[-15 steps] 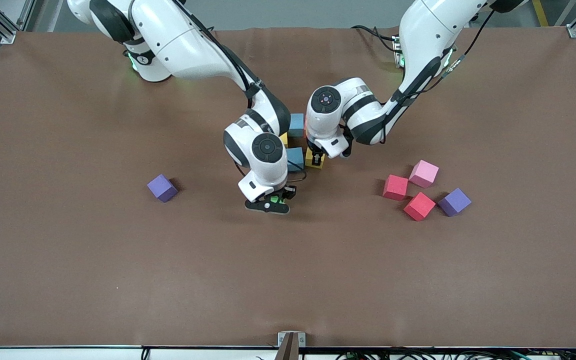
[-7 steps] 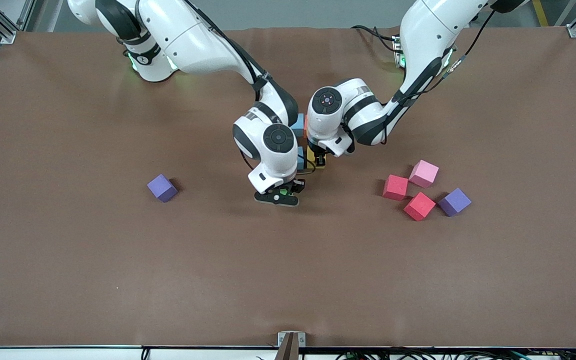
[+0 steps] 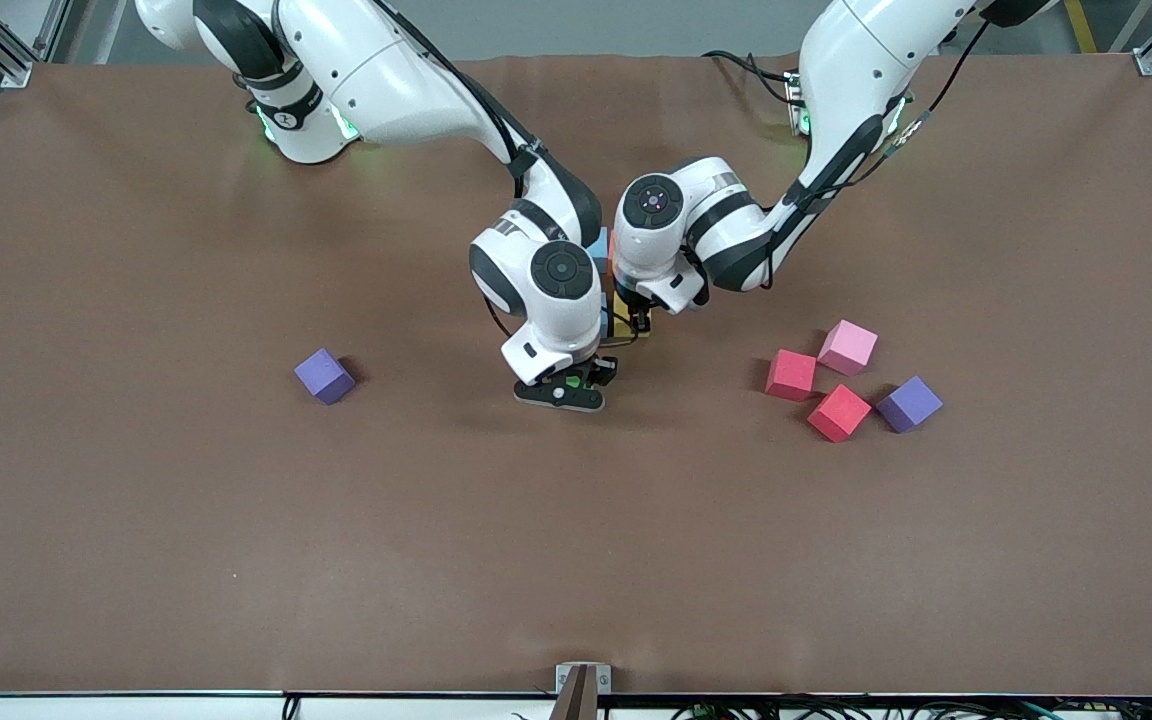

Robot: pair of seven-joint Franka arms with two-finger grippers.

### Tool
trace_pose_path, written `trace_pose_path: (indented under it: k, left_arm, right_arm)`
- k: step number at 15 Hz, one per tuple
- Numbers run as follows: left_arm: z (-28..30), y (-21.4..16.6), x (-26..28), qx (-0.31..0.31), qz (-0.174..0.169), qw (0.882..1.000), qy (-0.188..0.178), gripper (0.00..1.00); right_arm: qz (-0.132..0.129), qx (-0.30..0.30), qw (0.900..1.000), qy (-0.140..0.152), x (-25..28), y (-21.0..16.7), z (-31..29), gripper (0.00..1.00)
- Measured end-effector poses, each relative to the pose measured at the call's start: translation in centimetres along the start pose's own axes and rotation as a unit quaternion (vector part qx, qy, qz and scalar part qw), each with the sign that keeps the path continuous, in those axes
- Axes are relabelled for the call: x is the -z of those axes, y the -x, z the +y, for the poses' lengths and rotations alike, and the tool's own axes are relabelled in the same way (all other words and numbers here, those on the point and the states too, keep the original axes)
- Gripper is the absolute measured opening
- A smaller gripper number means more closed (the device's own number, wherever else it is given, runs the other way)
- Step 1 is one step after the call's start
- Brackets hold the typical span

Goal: Arrange 11 blocks into digit 3
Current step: 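Hold the green and yellow blocks at the column with both grippers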

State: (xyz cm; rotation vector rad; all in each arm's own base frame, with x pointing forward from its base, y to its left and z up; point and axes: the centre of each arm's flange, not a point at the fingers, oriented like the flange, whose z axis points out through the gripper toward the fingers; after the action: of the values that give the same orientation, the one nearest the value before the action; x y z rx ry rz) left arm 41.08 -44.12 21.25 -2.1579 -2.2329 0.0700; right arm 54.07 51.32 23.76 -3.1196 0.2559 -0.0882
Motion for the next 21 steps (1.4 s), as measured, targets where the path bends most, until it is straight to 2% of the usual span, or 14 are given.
trace_pose_path:
  k: [10, 21]
  left_arm:
    - [0.0, 0.2, 0.0, 0.000, 0.001, 1.000, -0.001, 0.53]
    - [0.2, 0.1, 0.0, 0.001, -0.005, 1.000, 0.002, 0.53]
  right_arm:
    - [-0.009, -0.037, 0.999, -0.038, 2.5, 0.2, -1.9, 0.53]
    - [-0.043, -0.049, 0.998, -0.021, 1.6, 1.1, -1.7, 0.53]
